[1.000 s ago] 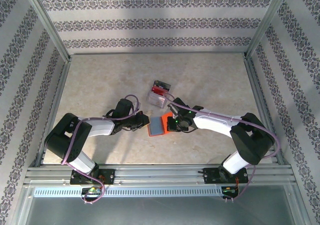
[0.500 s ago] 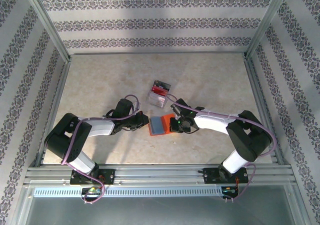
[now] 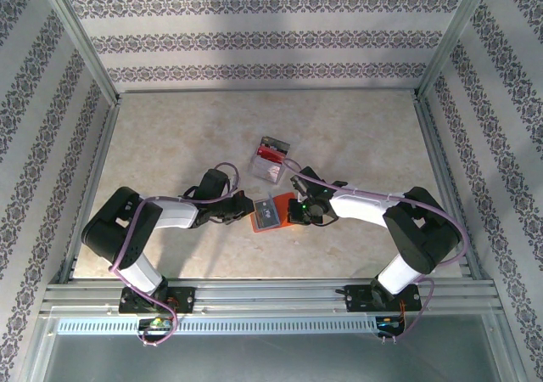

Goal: Take the credit cards out of the card holder

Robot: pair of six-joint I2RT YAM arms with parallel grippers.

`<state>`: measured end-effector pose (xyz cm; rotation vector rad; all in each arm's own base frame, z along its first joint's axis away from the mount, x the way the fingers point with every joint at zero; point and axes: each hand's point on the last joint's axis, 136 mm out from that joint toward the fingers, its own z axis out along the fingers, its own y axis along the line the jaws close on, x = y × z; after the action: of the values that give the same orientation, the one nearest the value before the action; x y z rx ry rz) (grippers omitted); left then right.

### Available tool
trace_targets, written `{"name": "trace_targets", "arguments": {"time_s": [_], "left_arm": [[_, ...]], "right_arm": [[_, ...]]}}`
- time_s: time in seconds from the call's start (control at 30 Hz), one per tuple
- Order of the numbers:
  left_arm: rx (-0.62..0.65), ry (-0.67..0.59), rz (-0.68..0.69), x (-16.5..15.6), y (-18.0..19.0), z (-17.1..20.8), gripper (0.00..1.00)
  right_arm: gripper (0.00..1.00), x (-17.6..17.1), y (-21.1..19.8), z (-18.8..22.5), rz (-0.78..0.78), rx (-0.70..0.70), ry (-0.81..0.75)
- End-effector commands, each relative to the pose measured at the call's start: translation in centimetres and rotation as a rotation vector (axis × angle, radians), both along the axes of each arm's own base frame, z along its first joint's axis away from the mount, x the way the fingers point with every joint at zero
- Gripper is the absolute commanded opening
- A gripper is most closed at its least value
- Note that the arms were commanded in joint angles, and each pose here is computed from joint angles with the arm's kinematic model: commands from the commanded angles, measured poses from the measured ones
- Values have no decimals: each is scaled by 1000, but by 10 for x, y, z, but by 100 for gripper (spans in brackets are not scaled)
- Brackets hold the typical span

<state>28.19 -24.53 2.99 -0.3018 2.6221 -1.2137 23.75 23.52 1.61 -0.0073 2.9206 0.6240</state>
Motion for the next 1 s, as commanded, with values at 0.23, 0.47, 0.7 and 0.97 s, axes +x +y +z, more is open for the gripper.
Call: {"name": "trace_targets", "arguments": {"time_s": [0.23, 0.47, 0.7, 0.97], "left_arm": [[59, 21, -7, 0, 1, -18, 5], [64, 35, -2, -2, 2, -23, 5], [63, 30, -1, -1, 2, -22, 5], [72, 26, -8, -1, 2, -20, 5]], "right_arm": [[4, 9, 8, 44, 4, 188, -70], [4, 13, 21, 105, 41, 312, -192], [4, 6, 67, 113, 131, 334, -168], [3, 17, 61, 67, 114, 129, -116]]}}
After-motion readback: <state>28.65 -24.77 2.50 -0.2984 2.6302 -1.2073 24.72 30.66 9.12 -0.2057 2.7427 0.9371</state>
